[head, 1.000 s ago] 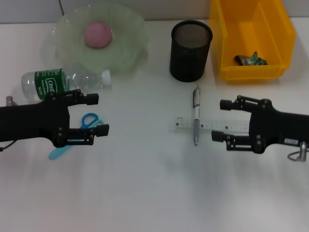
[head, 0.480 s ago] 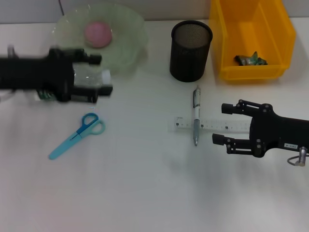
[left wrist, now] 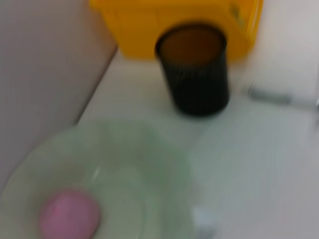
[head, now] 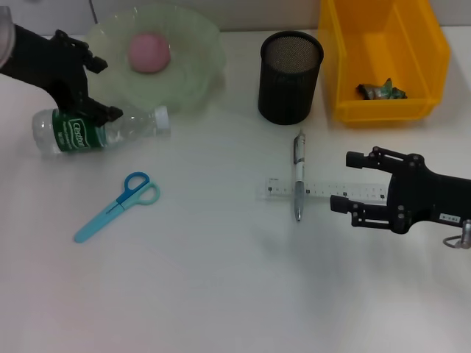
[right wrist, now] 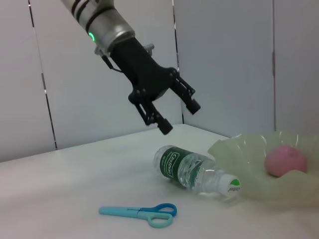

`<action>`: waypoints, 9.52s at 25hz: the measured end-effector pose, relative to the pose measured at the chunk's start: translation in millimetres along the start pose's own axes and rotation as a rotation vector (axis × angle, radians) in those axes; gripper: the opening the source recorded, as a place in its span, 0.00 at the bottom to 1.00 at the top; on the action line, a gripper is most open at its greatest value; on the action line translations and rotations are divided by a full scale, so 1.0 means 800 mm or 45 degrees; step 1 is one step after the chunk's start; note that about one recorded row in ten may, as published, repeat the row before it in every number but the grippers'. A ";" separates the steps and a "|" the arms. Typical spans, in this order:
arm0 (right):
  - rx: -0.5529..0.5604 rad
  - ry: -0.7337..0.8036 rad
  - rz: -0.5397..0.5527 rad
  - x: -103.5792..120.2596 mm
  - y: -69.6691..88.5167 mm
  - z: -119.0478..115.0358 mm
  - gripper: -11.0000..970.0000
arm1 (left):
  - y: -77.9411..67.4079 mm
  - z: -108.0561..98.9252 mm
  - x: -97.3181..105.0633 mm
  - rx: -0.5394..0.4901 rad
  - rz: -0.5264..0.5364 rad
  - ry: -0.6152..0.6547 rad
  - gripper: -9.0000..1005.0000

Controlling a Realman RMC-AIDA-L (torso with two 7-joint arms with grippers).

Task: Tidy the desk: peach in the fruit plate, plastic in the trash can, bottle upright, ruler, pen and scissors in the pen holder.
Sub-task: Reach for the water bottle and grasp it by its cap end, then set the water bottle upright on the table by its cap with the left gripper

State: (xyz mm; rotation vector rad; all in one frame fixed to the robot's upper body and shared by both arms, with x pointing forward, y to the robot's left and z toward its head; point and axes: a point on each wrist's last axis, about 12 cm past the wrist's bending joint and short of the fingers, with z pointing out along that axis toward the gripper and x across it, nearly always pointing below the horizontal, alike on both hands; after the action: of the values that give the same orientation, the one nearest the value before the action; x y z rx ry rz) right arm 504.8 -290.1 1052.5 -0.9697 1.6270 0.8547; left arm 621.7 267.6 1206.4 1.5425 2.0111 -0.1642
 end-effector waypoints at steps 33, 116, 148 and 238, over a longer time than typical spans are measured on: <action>-0.006 -0.048 0.039 -0.001 0.006 -0.007 0.84 | -0.005 0.081 -0.010 -0.056 0.164 0.441 0.83; -0.008 -0.073 0.084 -0.003 0.007 -0.011 0.84 | -0.052 0.142 -0.050 0.056 0.439 0.393 0.45; -0.005 -0.079 0.073 -0.008 0.002 -0.010 0.84 | -0.005 0.020 -0.052 0.015 0.020 0.063 0.45; -0.042 0.015 0.074 -0.011 -0.005 -0.006 0.84 | 0.029 -0.024 0.037 -0.071 -0.612 -0.207 0.52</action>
State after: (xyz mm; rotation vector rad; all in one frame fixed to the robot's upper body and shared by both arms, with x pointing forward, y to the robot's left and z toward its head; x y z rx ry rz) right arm 507.8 -294.4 1062.2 -0.9559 1.6626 0.9189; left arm 631.3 308.1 1212.3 0.9546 2.1962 -0.4038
